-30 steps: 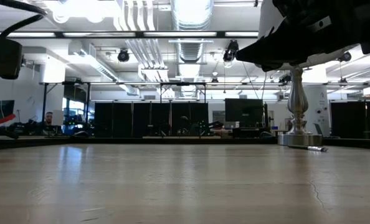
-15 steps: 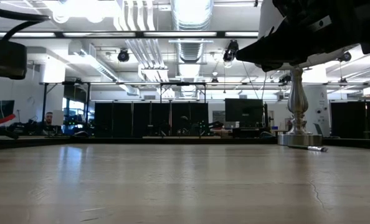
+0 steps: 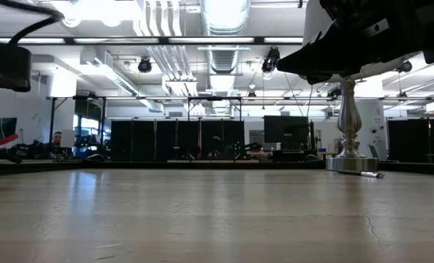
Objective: Put items in baskets/containers
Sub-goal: Put the eyeshadow brush into the transparent organizer
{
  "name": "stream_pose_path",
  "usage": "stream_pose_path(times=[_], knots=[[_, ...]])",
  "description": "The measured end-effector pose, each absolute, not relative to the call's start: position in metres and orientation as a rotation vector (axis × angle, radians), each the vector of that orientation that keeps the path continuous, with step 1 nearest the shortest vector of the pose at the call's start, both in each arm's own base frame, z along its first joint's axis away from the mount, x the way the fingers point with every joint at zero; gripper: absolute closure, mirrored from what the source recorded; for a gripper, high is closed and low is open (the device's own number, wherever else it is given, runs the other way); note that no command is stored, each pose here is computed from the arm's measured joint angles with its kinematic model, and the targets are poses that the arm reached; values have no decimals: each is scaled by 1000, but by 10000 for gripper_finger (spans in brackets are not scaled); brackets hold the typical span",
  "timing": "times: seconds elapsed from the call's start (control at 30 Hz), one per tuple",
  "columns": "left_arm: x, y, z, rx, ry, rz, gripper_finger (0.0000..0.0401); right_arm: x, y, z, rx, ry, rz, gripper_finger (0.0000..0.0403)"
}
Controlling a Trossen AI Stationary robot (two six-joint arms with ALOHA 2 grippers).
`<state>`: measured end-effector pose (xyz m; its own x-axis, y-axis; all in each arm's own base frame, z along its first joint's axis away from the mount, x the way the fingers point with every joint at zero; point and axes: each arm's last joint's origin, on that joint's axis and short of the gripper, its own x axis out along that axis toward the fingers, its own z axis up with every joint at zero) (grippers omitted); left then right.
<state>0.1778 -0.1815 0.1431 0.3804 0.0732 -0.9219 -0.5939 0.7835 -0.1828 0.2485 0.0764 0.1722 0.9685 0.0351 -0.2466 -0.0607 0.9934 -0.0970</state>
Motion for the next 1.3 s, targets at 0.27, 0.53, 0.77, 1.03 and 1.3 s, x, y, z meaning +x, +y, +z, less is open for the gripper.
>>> stream_pose_path(times=[0.27, 0.53, 0.77, 1.03, 1.3], knots=[[186, -187, 165, -490, 966, 323, 401, 248, 76, 172, -104, 247, 48, 394], [186, -192, 169, -656, 1083, 300, 386, 248, 76, 172, -86, 248, 45, 394], [191, -201, 168, -713, 1167, 390, 308, 248, 76, 172, -86, 250, 45, 394], [193, -203, 160, -710, 1197, 478, 269, 248, 76, 170, -83, 269, 44, 394], [192, -204, 145, -678, 1225, 518, 294, 248, 76, 170, -80, 271, 43, 394]])
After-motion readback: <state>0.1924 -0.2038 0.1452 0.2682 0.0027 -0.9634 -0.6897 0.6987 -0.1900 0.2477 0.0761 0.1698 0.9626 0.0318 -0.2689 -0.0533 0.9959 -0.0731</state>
